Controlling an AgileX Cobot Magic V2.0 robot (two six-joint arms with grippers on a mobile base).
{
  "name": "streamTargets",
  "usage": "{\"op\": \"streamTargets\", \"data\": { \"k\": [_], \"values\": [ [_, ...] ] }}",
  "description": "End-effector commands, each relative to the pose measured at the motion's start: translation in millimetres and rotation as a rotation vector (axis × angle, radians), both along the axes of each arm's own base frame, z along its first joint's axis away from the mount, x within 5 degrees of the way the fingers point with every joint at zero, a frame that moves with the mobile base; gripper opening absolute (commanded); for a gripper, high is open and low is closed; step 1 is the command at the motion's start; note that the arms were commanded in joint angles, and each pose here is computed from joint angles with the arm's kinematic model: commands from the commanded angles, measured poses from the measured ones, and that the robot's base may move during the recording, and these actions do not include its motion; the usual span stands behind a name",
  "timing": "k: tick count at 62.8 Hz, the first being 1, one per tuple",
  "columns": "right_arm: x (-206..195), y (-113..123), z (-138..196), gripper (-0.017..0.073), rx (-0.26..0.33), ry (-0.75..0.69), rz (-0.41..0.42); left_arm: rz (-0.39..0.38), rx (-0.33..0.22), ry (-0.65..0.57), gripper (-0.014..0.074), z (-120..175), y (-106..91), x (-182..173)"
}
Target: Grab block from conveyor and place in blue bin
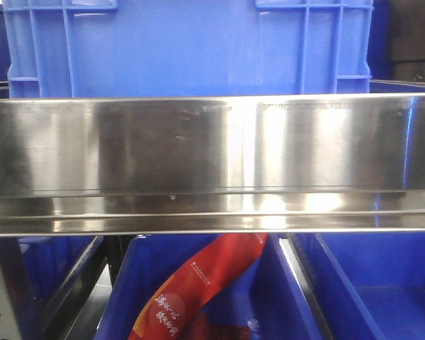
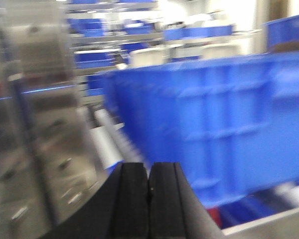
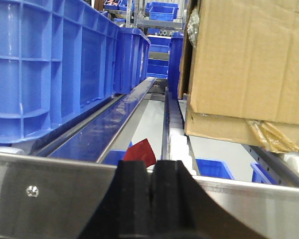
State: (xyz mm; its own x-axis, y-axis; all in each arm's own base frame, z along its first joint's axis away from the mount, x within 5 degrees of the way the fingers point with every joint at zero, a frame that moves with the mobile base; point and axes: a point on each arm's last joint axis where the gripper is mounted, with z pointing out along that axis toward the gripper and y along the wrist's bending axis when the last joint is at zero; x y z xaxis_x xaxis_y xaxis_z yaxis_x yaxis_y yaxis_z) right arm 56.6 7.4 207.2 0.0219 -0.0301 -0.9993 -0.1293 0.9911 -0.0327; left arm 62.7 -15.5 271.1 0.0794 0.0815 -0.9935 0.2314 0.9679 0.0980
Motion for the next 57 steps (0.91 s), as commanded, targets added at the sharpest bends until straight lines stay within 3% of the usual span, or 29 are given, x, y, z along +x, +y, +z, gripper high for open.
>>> {"op": "streamTargets", "data": {
  "k": [1, 6, 14, 23, 57],
  "values": [
    [-0.7, -0.3, 2.5, -0.0162, -0.006, -0.031, -0.003, 0.076, -0.03, 0.0, -0.0111, -20.9, 6.2, -6.3],
    [-0.7, -0.3, 2.5, -0.0162, -0.006, -0.031, -0.003, 0.133, -0.065, 0.005, -0.0111, -39.2, 10.1, -10.4],
    [-0.7, -0.3, 2.5, -0.0162, -0.006, -0.031, -0.003, 0.204, -0.065, 0.036, -0.0111, -62.9, 13.6, -6.3],
    [-0.7, -0.3, 2.5, -0.0162, -0.006, -0.031, -0.003, 0.255, -0.093, 0.019, -0.0111, -61.3, 16.6, -6.3],
    [-0.7, -0.3, 2.5, -0.0162, -0.006, -0.031, -0.003, 0.27, -0.094, 0.012, -0.0111, -60.7, 17.4, -6.4]
  ]
}}
